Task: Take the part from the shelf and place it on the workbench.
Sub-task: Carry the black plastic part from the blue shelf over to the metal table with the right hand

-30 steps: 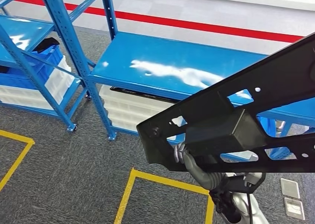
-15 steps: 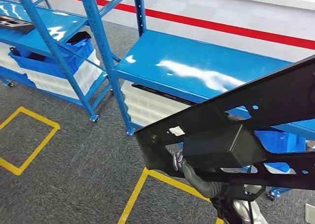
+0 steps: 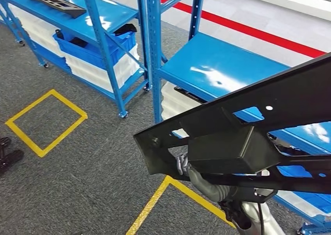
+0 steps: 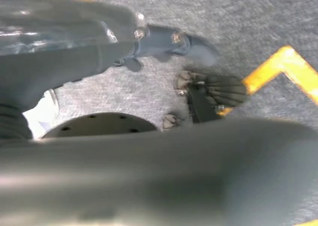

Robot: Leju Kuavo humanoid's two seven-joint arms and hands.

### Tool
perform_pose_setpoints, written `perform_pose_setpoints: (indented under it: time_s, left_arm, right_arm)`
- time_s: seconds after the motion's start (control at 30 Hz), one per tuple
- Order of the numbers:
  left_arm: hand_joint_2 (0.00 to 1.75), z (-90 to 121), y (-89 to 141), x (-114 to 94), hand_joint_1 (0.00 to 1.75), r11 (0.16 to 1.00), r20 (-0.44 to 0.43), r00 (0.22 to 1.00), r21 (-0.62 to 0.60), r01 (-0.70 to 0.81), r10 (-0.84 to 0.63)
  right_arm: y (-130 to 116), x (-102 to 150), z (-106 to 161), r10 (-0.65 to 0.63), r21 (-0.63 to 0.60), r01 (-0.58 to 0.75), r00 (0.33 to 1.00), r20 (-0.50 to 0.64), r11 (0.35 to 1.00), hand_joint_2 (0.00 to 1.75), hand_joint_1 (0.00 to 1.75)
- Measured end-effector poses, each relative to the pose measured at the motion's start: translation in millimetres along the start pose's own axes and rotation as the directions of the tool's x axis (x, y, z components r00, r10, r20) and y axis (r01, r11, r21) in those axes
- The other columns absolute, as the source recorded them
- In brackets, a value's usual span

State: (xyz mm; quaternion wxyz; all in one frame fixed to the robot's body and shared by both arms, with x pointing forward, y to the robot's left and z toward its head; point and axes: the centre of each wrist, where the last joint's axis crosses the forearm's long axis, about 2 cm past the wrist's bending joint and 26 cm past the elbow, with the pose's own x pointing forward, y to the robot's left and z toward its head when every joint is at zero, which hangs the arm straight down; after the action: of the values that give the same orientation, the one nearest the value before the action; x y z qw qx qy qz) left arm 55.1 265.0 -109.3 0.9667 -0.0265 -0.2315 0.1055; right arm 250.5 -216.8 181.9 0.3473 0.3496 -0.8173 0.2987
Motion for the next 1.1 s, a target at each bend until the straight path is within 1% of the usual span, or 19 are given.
perform_pose_setpoints:
  time_s: [0.2,0.37,0.6,0.8,0.93,1.1]
  left_arm:
    - [1.75,0.0,-0.7,-0.2,0.00,1.000,-0.046,0.999,0.019,0.013,-0.013]
    - [1.75,0.8,-1.0,-2.4,0.00,1.000,-0.055,0.998,0.017,0.015,-0.014]
    - [1.75,0.4,-5.2,-1.3,0.00,1.000,-0.028,1.000,-0.007,0.000,0.000]
    - [1.75,0.4,-5.6,-1.5,0.00,1.000,-0.033,0.999,-0.011,0.001,-0.001]
    - [1.75,2.0,1.4,-5.4,0.00,1.000,-0.071,0.997,0.012,0.012,-0.011]
    - [1.75,1.3,13.9,-2.3,0.00,0.999,-0.081,0.996,0.035,0.035,-0.032]
  right_arm:
    - [3.2,-5.7,0.2,-0.019,0.018,0.019,1.000,-0.020,1.000,1.75,1.75]
    - [4.6,-6.1,-1.0,-0.023,0.027,0.023,1.000,-0.019,0.999,1.75,1.75]
    - [9.5,-7.8,-1.8,-0.042,0.046,0.043,0.999,-0.021,0.998,1.75,1.75]
    - [14.8,-10.1,-5.9,-0.059,0.052,0.060,0.998,-0.012,0.997,1.75,1.75]
    - [20.0,-12.8,-11.3,-0.070,0.059,0.070,0.998,0.002,0.996,1.75,1.75]
    - [26.4,-16.6,-7.5,-0.069,0.056,0.069,0.998,-0.011,0.996,1.75,1.75]
